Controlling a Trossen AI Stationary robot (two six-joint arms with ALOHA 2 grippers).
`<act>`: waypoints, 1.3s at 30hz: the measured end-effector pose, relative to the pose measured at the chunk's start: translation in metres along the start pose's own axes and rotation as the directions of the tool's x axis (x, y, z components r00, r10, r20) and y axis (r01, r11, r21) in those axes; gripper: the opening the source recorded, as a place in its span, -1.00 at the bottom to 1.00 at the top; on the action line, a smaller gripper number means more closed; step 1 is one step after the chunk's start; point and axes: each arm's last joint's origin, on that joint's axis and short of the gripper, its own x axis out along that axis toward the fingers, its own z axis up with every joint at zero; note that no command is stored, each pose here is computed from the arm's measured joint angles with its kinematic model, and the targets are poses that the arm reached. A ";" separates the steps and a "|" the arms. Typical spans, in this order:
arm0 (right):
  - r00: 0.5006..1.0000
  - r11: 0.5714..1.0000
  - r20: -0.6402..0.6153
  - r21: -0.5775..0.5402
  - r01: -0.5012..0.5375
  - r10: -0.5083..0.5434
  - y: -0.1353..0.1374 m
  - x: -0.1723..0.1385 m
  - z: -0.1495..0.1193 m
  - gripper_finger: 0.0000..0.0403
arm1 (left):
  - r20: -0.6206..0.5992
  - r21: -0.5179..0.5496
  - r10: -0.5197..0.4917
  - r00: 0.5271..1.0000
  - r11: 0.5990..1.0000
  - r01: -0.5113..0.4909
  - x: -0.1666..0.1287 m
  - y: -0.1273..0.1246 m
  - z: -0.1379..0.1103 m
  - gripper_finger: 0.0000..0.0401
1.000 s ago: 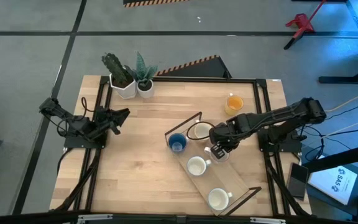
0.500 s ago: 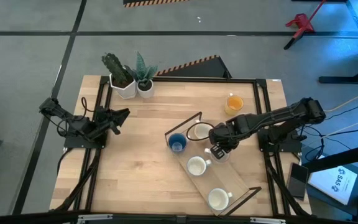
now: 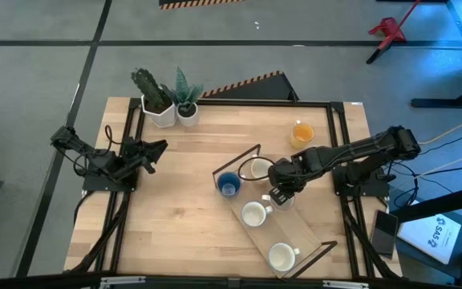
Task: Place coffee mugs
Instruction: Put the gray patterned mug on the shelf, then put the yellow mug on the shelf
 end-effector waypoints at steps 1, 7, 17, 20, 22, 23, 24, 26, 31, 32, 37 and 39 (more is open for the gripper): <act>1.000 1.000 0.000 -0.001 0.000 0.000 0.000 0.000 0.000 -0.51 | 0.000 0.000 0.000 1.000 1.000 0.000 0.000 0.000 0.000 -0.39; 1.000 1.000 0.009 -0.008 0.004 -0.004 0.000 0.000 0.000 -0.43 | 0.000 0.000 0.000 1.000 1.000 0.000 0.000 0.000 0.000 -0.39; 0.992 0.997 0.106 -0.023 -0.072 0.074 -0.003 -0.020 -0.002 -0.40 | 0.001 0.000 0.003 1.000 1.000 -0.003 0.000 0.000 0.000 -0.39; 0.989 0.996 0.115 -0.031 -0.084 0.087 -0.007 -0.027 -0.005 -0.40 | 0.002 0.000 0.005 1.000 1.000 -0.005 0.000 0.000 0.000 -0.39; 0.987 0.996 0.138 -0.048 -0.075 0.081 -0.012 -0.034 -0.008 -0.40 | 0.002 -0.001 0.005 1.000 1.000 -0.005 0.000 0.000 0.000 -0.39; 0.983 0.995 0.163 -0.055 -0.080 0.088 -0.015 -0.038 -0.009 -0.40 | 0.002 -0.001 0.005 1.000 1.000 -0.005 0.000 0.000 0.000 -0.39; 0.976 0.994 0.196 -0.066 -0.086 0.097 -0.017 -0.044 -0.010 -0.40 | 0.002 0.000 0.005 1.000 1.000 -0.005 0.000 0.000 0.000 -0.39; 0.955 0.992 0.273 -0.087 -0.093 0.113 -0.024 -0.056 -0.013 -0.40 | 0.002 -0.001 0.005 1.000 1.000 -0.005 0.000 0.000 0.000 -0.39; 0.855 0.993 0.513 -0.120 -0.011 0.072 -0.052 -0.087 -0.010 -0.41 | 0.005 -0.001 0.011 1.000 1.000 -0.011 0.000 0.000 0.000 -0.39; 0.834 0.991 0.551 -0.133 0.035 0.045 -0.058 -0.091 -0.008 -0.41 | 0.006 -0.001 0.014 1.000 1.000 -0.014 0.000 0.000 0.000 -0.39; 0.822 0.922 0.567 -0.286 0.262 -0.058 -0.080 -0.096 0.019 -0.41 | 0.025 -0.002 0.056 0.998 0.998 -0.056 0.000 0.002 0.001 -0.39; 0.841 0.879 0.533 -0.353 0.321 -0.093 -0.088 -0.092 0.033 -0.40 | 0.033 -0.003 0.075 0.997 0.997 -0.075 0.000 0.002 0.001 -0.39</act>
